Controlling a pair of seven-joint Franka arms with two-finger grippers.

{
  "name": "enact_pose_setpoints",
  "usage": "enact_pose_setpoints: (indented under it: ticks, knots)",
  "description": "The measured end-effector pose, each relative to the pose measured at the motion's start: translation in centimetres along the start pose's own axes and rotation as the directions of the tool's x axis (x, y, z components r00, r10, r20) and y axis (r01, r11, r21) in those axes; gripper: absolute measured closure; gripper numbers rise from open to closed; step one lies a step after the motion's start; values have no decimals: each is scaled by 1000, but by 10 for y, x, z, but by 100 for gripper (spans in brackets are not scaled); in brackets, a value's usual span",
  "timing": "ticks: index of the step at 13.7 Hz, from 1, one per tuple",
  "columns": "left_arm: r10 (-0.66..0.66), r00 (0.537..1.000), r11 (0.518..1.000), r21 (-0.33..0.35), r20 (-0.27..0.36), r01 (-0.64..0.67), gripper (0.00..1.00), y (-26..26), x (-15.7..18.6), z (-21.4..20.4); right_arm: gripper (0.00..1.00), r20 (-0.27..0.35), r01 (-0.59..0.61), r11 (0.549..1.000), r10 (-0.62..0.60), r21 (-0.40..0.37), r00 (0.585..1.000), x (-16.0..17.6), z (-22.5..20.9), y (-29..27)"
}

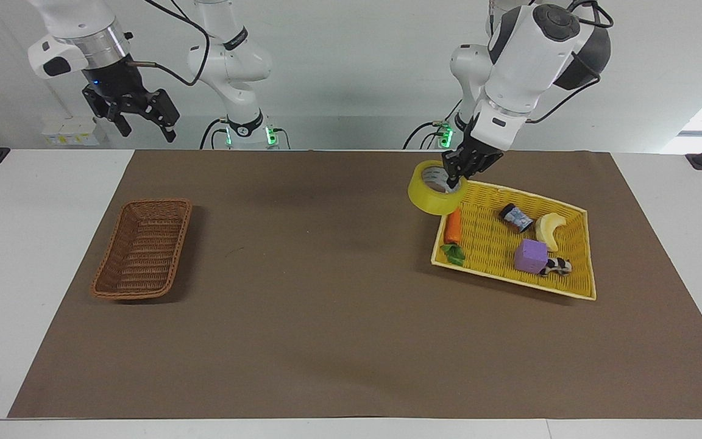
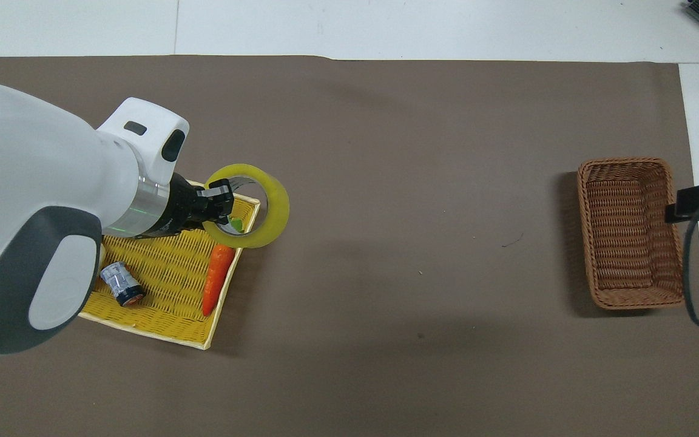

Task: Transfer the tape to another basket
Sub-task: 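Lift the tape roll out of the tray with the left gripper, then carry the tape forward with the left gripper while the right gripper approaches it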

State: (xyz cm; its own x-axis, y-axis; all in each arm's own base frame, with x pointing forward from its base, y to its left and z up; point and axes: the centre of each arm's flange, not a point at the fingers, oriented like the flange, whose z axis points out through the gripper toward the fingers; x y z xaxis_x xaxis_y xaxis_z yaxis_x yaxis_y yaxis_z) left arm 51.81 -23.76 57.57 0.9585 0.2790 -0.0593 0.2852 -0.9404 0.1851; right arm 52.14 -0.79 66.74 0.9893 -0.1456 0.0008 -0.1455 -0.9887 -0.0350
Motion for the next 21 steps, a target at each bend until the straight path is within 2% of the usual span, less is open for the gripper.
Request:
enact_pose_setpoints:
  ticks: [3,5,7,9,13,15,18,21]
  knots:
    - [-34,999,999,-30,24,34,78,14,-12,3,0,-25,121,992,-120,45,992,-5,10,-67]
    - [-36,999,999,-38,33,37,78,19,-16,4,0,-70,148,979,-140,140,988,2,23,-95]
    - [-43,998,997,-58,52,46,78,22,-19,4,0,-97,167,967,-151,193,984,11,39,-118]
    - [-49,997,996,-77,66,54,78,23,-19,5,0,-84,199,951,-184,236,979,8,51,-148]
    - [-44,998,990,-130,39,49,78,36,-25,22,0,-66,188,882,-177,432,982,7,64,-194]
    - [-33,999,987,-159,28,37,78,48,-33,34,0,-66,191,851,-182,489,981,2,78,-234]
    - [-25,999,974,-223,24,30,78,68,-44,42,0,-81,210,828,-197,520,977,-9,107,-296]
    - [-33,999,970,-242,23,37,78,70,-45,45,0,-125,291,813,-265,504,956,-4,121,-301]
